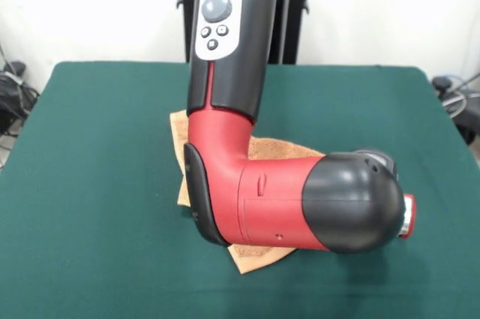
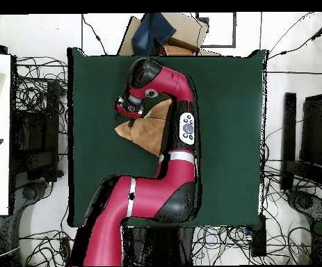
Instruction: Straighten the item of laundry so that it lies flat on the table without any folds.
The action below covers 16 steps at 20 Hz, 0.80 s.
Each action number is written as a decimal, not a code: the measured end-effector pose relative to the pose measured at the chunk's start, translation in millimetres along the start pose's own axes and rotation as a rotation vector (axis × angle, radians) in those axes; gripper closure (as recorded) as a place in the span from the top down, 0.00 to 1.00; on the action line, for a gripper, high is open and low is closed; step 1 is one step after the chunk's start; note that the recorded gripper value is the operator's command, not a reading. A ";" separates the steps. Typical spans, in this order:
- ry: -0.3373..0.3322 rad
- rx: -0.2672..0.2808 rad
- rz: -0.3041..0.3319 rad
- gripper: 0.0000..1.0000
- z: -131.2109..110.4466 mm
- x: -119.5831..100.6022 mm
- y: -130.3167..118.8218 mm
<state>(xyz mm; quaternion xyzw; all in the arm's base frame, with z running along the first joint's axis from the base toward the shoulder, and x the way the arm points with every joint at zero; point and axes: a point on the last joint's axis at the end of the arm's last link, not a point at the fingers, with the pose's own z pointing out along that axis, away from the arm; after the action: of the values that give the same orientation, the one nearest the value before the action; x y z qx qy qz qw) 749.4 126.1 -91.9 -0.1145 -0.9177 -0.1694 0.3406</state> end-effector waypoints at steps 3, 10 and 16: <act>-0.017 0.054 0.005 1.00 2.0 1.5 8.1; -0.097 0.239 0.073 1.00 10.3 7.7 35.1; -0.143 0.318 0.063 1.00 13.2 10.3 51.3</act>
<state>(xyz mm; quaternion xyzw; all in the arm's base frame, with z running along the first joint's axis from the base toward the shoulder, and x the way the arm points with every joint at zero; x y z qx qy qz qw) 750.7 179.2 -82.5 -0.0998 -0.9507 -0.0027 0.2935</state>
